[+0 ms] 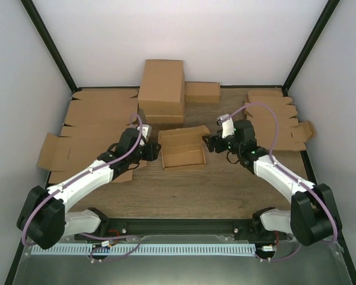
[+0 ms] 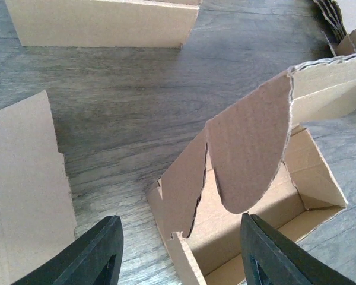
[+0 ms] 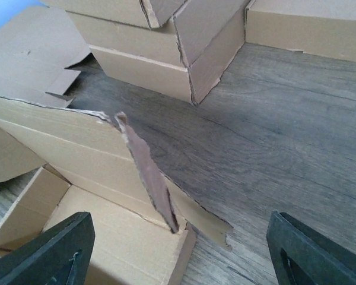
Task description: Fold the paper box
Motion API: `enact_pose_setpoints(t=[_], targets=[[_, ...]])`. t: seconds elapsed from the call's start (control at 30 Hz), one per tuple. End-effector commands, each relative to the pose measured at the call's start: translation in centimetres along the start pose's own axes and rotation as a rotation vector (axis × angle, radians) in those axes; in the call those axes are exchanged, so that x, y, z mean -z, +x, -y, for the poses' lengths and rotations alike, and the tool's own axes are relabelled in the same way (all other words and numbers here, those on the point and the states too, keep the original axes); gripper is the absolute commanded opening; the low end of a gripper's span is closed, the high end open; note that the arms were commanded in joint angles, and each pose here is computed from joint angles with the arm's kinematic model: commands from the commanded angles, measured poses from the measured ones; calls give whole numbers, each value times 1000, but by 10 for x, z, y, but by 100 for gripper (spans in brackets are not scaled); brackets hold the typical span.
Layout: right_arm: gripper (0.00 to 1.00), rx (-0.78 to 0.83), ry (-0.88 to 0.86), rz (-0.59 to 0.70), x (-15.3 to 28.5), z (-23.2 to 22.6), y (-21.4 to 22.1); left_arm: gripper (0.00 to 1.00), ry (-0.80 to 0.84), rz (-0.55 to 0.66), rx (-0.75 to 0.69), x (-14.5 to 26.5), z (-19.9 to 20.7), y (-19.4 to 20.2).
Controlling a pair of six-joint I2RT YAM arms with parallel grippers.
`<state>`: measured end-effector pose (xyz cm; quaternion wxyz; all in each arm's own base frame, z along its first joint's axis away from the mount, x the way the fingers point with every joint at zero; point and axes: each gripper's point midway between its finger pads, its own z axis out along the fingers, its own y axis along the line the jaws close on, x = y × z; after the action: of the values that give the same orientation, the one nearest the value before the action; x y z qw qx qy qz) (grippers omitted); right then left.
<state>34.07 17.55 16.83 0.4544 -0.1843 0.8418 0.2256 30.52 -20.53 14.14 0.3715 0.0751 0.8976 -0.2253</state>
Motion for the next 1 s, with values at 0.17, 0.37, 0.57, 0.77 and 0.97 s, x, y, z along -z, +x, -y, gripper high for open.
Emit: enact_pose_setpoints(t=[0.17,0.37,0.57,0.77,0.97], targets=[[78,13,5,-13,-29,10,-7,51,-6,19,-6,-6,5,-12],[60,-24,6,-51,-32,11,3,41,-29,-18,7,-16,5,-5],[40,-16,11,-76,-28,3,4,26,-53,-26,-1,-18,9,-11],[21,-23,11,-114,-25,-9,10,4,-92,-41,13,-14,5,-10],[18,-39,66,-133,-26,-26,20,4,-103,-37,38,-9,7,-9]])
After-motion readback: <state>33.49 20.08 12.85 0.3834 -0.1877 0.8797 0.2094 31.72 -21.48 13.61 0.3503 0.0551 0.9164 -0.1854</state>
